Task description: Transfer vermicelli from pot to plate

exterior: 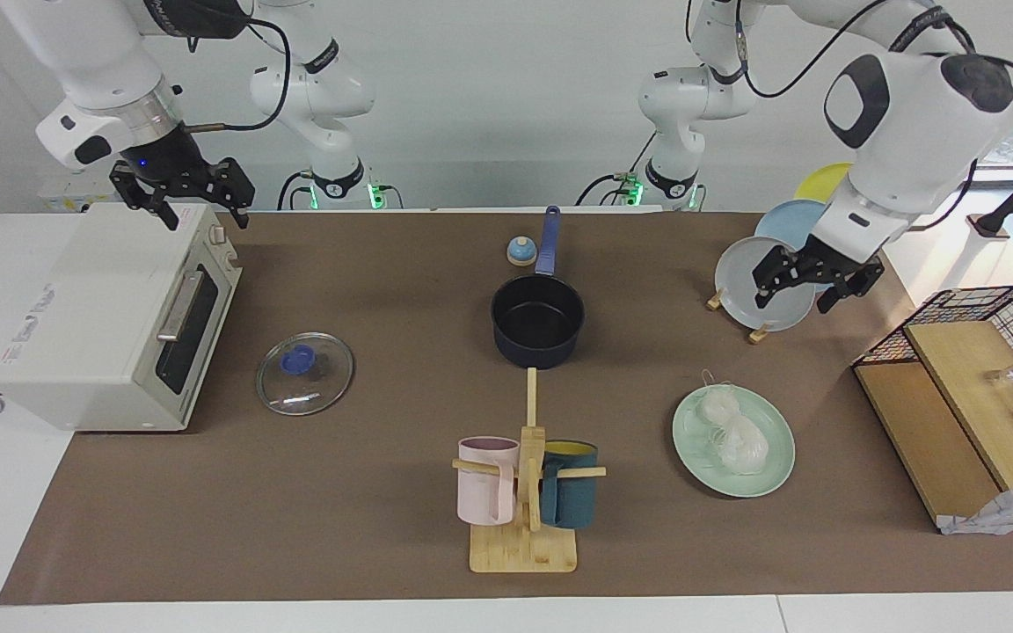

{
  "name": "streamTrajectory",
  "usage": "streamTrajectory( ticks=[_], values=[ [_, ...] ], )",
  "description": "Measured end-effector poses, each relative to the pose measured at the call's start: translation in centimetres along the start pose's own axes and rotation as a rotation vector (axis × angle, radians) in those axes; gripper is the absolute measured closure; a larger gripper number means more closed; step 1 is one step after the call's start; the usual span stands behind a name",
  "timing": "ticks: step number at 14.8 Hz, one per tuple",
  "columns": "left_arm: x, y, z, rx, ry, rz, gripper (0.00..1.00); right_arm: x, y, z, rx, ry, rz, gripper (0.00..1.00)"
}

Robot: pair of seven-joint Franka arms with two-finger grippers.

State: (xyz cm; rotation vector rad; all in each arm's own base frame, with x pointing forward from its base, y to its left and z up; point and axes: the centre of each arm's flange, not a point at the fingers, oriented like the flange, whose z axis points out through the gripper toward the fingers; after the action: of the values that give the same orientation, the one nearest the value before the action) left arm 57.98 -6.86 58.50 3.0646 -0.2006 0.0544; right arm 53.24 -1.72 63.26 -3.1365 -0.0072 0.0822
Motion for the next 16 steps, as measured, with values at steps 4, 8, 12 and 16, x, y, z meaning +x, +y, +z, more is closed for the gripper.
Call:
streamTrajectory(
  ticks=[4, 8, 12, 16],
  values=[
    [-3.7, 0.7, -2.5, 0.026, -0.054, -0.032, 0.00, 0.0, -0.1, -0.1, 0.000, 0.001, -0.002, 0.00],
    [-6.1, 1.5, -0.9, 0.038, -0.109, -0.096, 0.00, 0.0, -0.1, -0.1, 0.000, 0.002, -0.002, 0.00],
    [-6.1, 2.5, -2.7, 0.039, -0.119, -0.091, 0.00, 0.0, -0.2, -0.1, 0.000, 0.002, -0.003, 0.00],
    [-5.1, 2.5, -4.6, 0.038, -0.101, -0.090, 0.00, 0.0, -0.2, -0.1, 0.000, 0.002, -0.003, 0.00]
  ],
)
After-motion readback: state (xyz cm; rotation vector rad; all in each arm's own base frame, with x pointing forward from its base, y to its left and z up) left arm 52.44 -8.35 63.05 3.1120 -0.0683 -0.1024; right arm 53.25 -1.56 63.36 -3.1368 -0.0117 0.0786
